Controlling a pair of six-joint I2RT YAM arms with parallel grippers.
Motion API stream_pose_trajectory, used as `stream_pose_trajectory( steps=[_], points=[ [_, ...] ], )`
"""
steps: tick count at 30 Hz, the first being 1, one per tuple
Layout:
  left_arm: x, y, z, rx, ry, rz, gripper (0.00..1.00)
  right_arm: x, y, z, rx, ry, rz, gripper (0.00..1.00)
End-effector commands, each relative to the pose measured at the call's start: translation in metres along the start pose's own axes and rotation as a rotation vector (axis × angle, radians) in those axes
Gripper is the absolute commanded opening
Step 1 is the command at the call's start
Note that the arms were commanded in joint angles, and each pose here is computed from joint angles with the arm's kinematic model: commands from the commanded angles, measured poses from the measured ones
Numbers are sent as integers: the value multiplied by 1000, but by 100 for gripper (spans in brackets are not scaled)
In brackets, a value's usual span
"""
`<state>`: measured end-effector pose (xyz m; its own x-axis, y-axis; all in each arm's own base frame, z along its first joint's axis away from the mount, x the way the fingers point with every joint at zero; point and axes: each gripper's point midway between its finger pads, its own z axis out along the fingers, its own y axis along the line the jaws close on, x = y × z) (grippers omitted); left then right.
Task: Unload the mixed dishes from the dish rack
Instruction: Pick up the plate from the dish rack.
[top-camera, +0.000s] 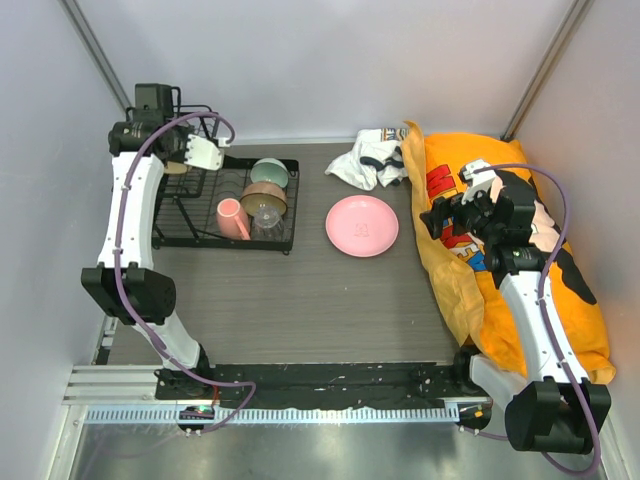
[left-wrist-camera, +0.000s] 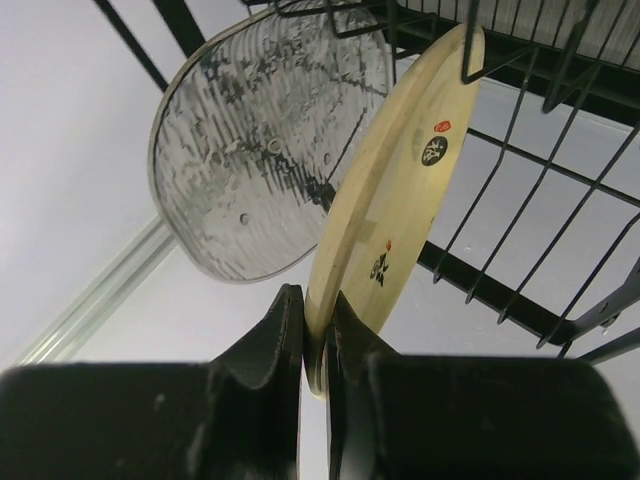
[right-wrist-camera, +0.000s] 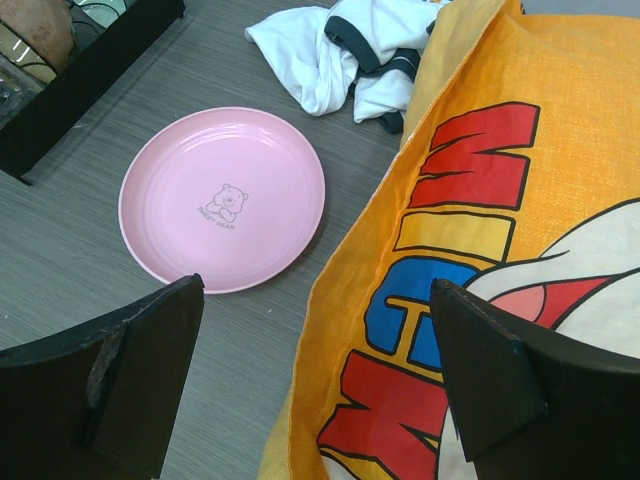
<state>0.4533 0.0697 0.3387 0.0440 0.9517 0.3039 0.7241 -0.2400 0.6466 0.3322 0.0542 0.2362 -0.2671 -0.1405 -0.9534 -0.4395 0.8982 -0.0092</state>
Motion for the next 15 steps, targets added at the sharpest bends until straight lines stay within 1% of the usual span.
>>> stream_pose_trajectory(
  steps=[1,9,15],
  points=[
    [17,46,-41,-208,19,-68,2,-22,-2,-3,1,-54,-33,100],
    [17,55,-59,-241,-6,-110,0,-22,-2,-3,0,-54,-31,100],
    [14,63,-90,-303,-71,-154,0,-22,-2,-3,0,-55,-34,100]
  ],
)
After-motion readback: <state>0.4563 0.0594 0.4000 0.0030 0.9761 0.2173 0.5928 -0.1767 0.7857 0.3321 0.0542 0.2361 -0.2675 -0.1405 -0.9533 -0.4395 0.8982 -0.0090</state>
